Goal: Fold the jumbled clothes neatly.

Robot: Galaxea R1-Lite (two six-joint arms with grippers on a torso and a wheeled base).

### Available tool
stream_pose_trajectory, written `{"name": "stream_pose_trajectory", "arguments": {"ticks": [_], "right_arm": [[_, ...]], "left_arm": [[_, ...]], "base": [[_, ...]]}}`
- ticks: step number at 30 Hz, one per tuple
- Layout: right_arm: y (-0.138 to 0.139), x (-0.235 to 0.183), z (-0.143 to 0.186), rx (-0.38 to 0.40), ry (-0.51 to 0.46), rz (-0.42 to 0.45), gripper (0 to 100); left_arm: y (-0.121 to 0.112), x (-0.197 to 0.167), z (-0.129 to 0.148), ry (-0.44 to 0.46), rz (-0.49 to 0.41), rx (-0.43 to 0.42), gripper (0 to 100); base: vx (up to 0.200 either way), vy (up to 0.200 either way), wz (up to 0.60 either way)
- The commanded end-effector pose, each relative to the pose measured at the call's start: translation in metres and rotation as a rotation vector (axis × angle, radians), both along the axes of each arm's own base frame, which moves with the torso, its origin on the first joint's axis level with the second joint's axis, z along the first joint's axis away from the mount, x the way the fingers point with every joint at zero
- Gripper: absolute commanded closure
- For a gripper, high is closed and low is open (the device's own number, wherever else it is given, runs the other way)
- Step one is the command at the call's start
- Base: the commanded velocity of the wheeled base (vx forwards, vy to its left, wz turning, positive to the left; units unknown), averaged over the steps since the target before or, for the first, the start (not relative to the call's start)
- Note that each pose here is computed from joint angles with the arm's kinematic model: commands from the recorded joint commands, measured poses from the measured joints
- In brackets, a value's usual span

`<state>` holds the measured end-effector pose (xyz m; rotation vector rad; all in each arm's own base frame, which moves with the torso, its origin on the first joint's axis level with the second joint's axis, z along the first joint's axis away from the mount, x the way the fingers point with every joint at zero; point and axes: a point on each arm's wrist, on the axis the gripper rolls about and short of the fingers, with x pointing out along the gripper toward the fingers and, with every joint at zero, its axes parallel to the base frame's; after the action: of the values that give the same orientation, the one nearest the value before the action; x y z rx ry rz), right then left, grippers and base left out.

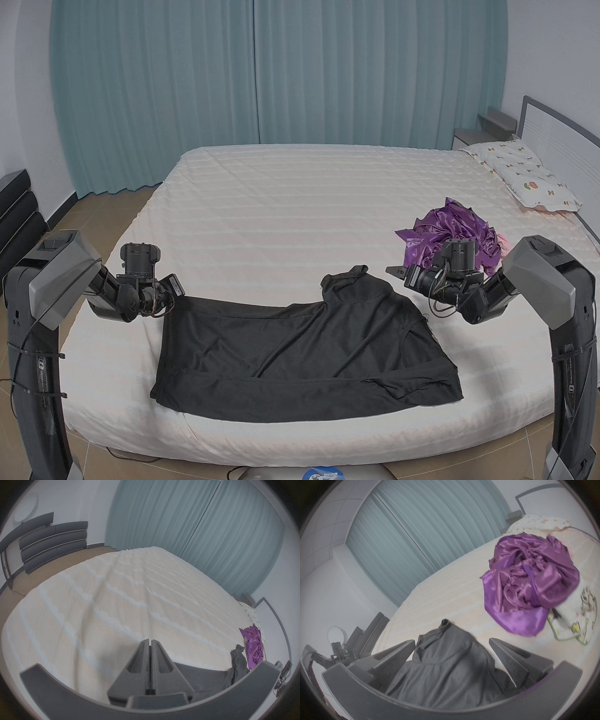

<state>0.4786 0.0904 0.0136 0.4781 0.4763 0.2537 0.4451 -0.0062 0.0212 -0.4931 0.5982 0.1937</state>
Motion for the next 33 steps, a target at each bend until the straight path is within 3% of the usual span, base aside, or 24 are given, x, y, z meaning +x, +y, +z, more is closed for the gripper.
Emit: {"name": "stream_pose_trajectory", "arguments": {"ticks": [1,5,13,20,21,33], "right_arm": [[0.018,0.03,-0.034,-0.051,0.046,0.019,0],[0.022,0.041,-0.049,-0.097,0.045,0.045,0],[0.022,0.048,-0.069,-0.097,0.043,0.044,0],[0.024,0.051,-0.067,-0.089,0.03,0.042,0],[0.025,0.051,-0.066,-0.087,0.023,0.042,100],[0.022,0.052,-0.048,-0.05,-0.005,-0.008,100]], "left_arm": [[-0.002,-0.015,0.016,-0.007,0.013,0.013,100],[-0.002,-0.019,0.012,0.011,0.013,0.012,100],[-0.002,-0.02,0.011,0.018,0.013,0.012,100],[-0.002,-0.019,0.008,0.022,0.013,0.013,100],[-0.002,-0.018,0.008,0.019,0.013,0.012,100],[0.0,-0.014,0.014,-0.001,0.022,0.017,100]], "base": [[0.0,0.0,0.0],[0.0,0.0,0.0],[0.0,0.0,0.0],[0.0,0.0,0.0],[0.0,0.0,0.0],[0.0,0.0,0.0]]}}
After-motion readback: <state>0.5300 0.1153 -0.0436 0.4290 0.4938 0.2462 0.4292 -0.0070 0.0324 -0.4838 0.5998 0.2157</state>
